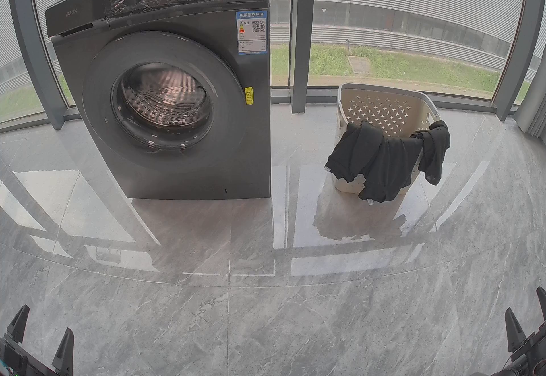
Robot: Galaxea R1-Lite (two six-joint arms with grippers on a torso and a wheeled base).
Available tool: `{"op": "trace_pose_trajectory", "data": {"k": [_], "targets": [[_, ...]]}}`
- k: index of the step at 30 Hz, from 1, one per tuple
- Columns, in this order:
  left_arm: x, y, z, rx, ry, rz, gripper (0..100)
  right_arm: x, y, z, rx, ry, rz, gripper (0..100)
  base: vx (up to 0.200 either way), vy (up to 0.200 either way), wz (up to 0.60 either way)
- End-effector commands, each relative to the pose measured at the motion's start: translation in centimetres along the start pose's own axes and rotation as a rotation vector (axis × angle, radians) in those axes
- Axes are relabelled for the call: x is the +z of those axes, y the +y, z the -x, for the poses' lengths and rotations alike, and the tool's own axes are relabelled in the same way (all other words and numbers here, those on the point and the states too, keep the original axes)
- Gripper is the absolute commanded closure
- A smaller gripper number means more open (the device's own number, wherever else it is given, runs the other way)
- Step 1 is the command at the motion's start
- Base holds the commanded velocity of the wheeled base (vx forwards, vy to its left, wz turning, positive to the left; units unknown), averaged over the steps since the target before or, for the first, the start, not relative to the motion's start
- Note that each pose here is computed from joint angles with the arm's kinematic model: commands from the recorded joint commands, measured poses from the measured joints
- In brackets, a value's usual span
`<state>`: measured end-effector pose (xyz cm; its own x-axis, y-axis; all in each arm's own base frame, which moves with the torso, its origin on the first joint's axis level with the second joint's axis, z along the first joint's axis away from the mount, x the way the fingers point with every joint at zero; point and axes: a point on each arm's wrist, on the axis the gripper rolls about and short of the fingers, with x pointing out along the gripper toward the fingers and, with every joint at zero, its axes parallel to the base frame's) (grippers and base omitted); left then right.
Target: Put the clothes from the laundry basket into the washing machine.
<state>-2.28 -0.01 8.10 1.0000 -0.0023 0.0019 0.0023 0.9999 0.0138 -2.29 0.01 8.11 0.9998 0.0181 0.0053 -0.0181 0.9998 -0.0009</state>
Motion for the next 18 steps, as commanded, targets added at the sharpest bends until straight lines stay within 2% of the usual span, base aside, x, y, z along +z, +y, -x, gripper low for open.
{"op": "trace_pose_trajectory", "data": {"k": [1, 11, 18], "targets": [[-0.49, -0.01, 0.02, -0.001, -0.001, 0.0, 0, -0.52, 0.01, 0.0, 0.0, 0.001, 0.005, 0, 0.0, 0.0, 0.0], [-0.49, -0.01, 0.02, -0.002, -0.001, 0.003, 0, -0.52, 0.0, 0.0, 0.003, 0.001, -0.002, 0, 0.0, 0.0, 0.0], [-0.49, -0.01, 0.02, 0.001, -0.001, 0.014, 0, -0.52, 0.0, 0.0, 0.003, 0.001, -0.002, 0, 0.2, 0.0, 0.0]]}}
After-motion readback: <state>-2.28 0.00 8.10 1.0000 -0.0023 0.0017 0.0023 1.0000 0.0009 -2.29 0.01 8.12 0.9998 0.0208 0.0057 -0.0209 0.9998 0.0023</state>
